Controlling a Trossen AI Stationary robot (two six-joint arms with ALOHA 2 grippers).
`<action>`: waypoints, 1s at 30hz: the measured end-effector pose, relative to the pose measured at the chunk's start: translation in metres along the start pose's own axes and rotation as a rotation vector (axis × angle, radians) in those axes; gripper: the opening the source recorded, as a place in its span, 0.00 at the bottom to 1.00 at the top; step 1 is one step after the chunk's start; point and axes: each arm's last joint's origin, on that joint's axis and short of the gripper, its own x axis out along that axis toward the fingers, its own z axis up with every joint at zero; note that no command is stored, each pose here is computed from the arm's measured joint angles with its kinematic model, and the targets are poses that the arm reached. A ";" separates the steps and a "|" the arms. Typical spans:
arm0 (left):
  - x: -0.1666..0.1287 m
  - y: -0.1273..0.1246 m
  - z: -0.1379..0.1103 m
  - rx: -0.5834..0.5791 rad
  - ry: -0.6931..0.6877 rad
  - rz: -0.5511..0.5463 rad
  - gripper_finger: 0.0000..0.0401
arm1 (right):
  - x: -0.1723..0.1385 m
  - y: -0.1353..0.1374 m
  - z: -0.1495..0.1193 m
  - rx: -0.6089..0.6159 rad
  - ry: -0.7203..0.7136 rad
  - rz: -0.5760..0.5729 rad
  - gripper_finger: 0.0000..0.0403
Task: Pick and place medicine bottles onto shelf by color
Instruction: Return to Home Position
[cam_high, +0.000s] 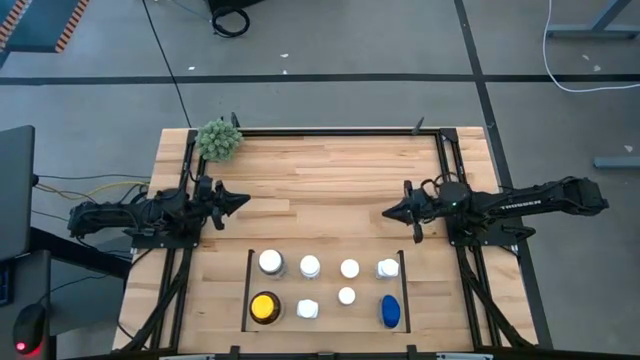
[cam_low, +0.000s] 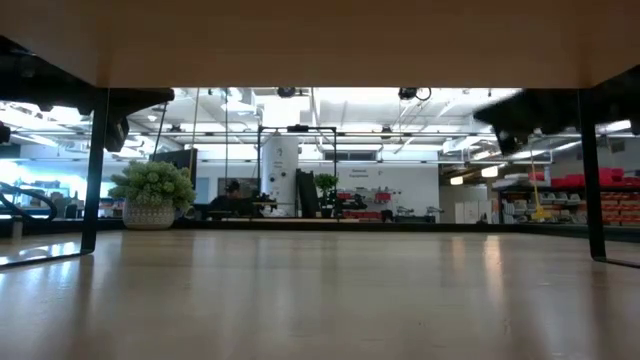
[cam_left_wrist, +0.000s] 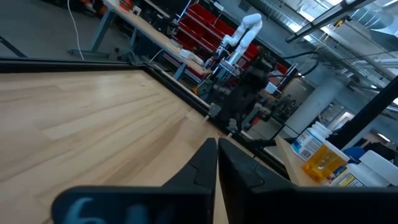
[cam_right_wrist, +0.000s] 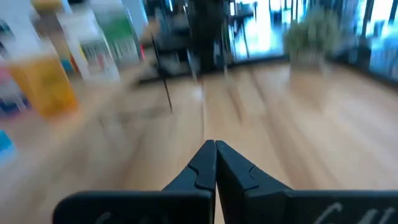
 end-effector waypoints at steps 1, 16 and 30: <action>0.000 0.000 0.000 0.000 0.000 0.000 0.05 | 0.000 0.001 0.004 -0.007 -0.045 0.007 0.02; 0.000 0.000 0.000 -0.005 0.000 0.001 0.06 | -0.035 0.017 0.073 -0.138 -0.860 0.138 0.03; 0.000 0.000 0.000 -0.005 0.000 0.001 0.05 | -0.049 0.023 0.096 -0.172 -1.075 0.172 0.03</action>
